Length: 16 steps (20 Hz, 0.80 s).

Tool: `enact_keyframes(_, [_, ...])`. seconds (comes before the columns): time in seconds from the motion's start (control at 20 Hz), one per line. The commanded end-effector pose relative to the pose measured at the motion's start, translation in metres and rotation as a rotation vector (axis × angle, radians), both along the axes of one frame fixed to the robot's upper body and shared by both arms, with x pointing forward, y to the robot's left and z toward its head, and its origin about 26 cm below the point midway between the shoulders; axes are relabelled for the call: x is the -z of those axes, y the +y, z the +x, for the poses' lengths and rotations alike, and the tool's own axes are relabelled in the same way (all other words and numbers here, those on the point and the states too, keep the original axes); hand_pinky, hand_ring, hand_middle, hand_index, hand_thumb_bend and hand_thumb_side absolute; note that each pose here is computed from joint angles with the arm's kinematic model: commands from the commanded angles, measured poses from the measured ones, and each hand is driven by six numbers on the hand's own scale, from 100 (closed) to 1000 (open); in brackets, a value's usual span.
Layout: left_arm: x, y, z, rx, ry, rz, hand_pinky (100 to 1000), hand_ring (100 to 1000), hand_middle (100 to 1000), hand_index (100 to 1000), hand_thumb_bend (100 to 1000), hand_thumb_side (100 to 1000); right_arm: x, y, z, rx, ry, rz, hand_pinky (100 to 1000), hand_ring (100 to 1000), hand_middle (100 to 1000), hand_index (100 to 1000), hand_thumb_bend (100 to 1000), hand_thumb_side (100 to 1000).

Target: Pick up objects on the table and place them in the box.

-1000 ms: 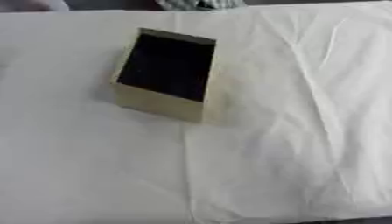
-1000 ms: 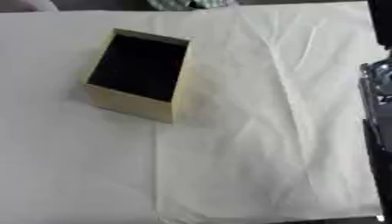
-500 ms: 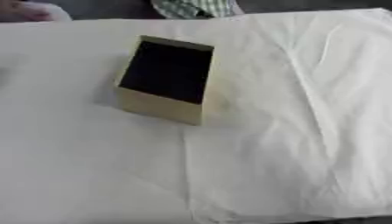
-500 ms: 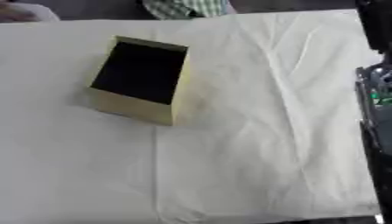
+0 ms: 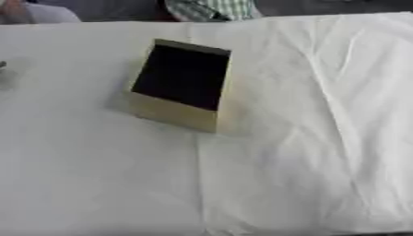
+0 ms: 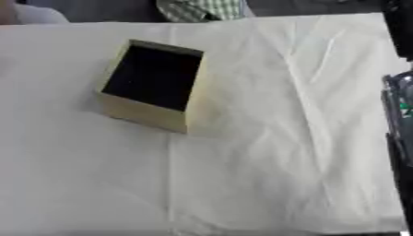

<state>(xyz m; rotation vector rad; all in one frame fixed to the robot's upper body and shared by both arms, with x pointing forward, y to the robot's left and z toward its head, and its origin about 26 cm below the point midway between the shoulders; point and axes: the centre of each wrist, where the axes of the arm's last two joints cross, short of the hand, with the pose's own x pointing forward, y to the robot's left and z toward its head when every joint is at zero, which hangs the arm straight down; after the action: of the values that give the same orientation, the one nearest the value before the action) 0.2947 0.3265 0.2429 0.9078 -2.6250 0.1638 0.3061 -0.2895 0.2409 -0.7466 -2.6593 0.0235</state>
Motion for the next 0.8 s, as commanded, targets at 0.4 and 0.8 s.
enact_keyframes(0.4, [-0.018, 0.016, -0.009, -0.115, 0.04, 0.062, 684, 670, 613, 751, 724, 499, -0.012, -0.002, -0.004, 0.007, -0.037, -0.038, 818, 710, 722, 784, 100, 522])
enact_keyframes(0.8, [-0.029, 0.049, 0.008, -0.267, 0.174, 0.055, 683, 674, 613, 748, 739, 497, -0.012, -0.002, -0.004, 0.008, -0.035, -0.044, 818, 710, 722, 783, 100, 522])
